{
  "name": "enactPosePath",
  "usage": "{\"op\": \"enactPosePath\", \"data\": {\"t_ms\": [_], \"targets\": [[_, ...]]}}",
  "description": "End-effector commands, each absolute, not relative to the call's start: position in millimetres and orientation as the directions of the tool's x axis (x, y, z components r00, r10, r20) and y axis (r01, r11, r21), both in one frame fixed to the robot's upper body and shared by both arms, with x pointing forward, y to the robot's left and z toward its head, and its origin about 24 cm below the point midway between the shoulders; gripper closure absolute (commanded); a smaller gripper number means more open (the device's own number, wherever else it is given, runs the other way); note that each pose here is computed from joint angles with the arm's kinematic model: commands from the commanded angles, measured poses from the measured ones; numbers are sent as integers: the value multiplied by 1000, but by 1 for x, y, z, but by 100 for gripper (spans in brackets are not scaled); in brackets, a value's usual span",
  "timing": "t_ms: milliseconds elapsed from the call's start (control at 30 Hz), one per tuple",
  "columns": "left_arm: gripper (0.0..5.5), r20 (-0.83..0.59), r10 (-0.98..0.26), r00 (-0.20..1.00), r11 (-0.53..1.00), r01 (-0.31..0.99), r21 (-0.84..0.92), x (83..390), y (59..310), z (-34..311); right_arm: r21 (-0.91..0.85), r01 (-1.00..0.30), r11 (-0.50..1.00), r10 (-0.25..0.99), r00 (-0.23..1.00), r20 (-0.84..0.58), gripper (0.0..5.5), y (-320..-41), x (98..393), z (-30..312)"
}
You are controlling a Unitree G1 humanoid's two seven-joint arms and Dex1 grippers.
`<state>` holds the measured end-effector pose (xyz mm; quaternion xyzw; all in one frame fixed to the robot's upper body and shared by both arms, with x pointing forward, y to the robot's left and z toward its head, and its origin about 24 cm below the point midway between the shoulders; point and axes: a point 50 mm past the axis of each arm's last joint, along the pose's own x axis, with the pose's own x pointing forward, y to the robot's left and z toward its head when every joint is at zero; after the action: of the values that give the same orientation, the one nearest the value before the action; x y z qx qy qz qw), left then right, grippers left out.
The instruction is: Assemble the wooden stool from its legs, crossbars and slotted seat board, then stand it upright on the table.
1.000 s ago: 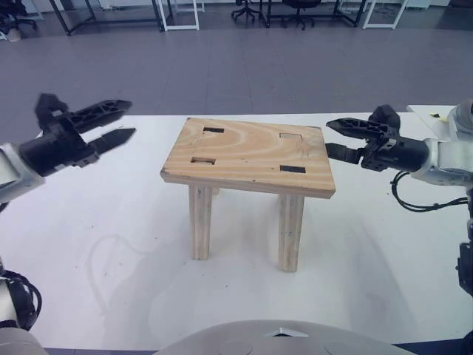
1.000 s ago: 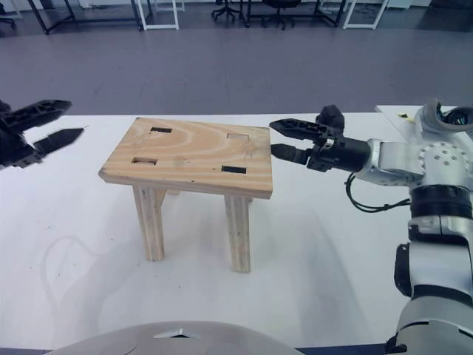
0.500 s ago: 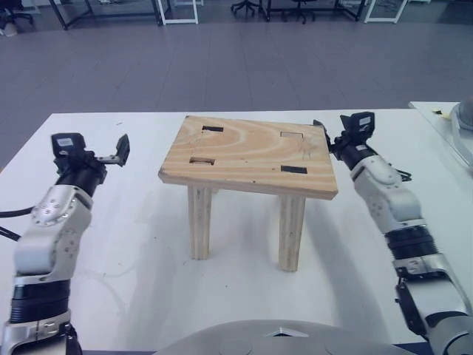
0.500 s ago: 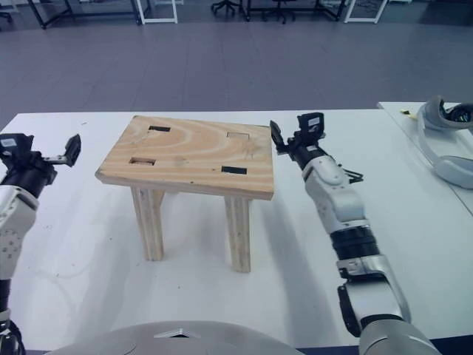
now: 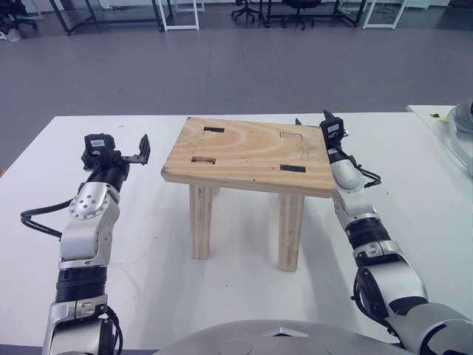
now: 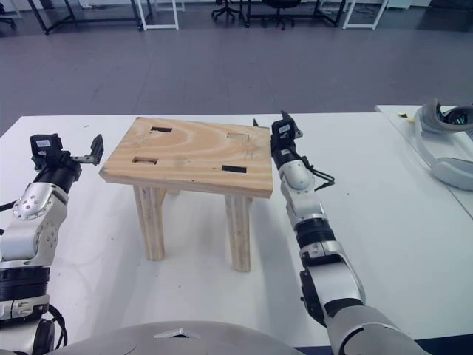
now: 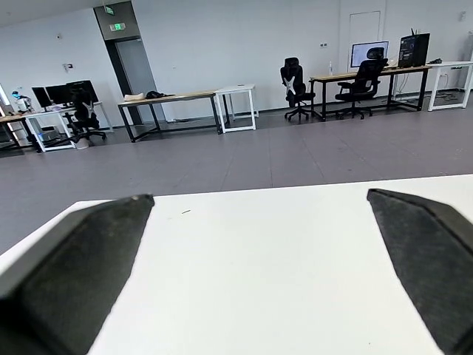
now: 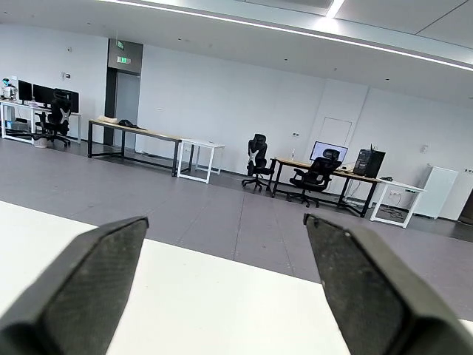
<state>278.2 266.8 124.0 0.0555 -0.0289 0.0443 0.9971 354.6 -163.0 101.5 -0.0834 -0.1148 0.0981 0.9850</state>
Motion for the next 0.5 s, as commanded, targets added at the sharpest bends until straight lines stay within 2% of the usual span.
{"op": "enactPosePath", "data": {"t_ms": [33,500], "targets": [[18,57,96,994,987,-102,121,276,266,123,-202,-167,965,212,950,231,156,-165,360,110],[18,33,151,988,982,-154,113,265,275,111,-252,-196,948,258,935,244,156,-156,366,112]]}}
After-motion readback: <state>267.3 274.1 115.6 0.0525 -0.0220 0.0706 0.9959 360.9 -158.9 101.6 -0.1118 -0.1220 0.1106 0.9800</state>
